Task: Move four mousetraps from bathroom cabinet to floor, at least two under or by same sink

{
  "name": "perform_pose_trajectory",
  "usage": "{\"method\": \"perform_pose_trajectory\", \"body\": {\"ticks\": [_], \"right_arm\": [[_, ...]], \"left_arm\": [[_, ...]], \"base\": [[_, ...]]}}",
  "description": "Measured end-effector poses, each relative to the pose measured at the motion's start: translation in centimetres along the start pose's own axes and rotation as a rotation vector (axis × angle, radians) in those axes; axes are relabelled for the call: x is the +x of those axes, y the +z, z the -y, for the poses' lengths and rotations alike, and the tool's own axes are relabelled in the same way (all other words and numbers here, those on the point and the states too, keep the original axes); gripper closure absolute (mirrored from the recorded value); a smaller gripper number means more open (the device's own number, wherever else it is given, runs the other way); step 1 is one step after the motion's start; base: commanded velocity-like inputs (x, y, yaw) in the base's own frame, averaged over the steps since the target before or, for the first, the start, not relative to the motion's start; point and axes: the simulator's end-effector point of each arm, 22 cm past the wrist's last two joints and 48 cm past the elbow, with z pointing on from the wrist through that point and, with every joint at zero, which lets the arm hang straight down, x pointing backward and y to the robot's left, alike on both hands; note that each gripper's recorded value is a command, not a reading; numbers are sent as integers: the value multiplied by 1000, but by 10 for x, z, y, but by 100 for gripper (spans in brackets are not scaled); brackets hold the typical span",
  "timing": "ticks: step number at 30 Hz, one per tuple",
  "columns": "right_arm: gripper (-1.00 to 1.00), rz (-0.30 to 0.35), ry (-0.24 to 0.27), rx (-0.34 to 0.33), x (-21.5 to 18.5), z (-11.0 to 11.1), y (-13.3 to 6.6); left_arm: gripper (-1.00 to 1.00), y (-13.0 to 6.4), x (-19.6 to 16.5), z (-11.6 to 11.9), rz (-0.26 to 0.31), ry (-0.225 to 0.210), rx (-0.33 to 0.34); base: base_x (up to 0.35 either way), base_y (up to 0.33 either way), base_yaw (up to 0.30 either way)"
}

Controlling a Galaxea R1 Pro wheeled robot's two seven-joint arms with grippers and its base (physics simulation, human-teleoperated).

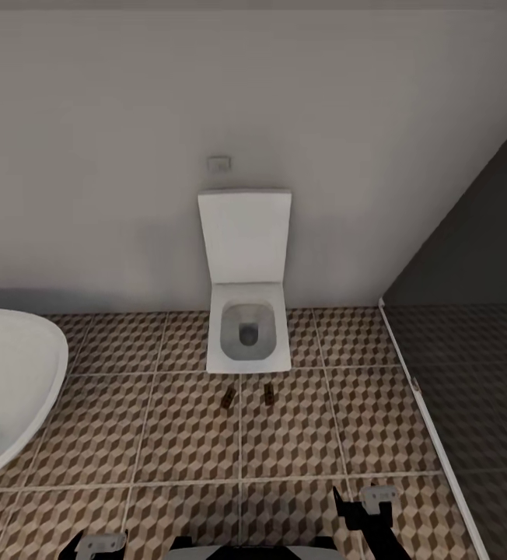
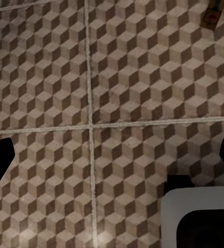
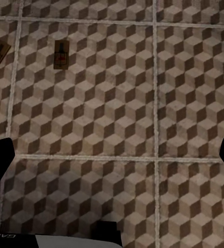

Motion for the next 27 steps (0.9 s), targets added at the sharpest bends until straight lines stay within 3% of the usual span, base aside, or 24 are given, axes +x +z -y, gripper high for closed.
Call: {"method": "perform_pose_trajectory", "body": {"ticks": [27], "right_arm": [[-100, 32, -1, 0, -16, 0, -1]], "left_arm": [[-100, 0, -15, 1, 31, -7, -1]], "base": [[0, 0, 0]]}}
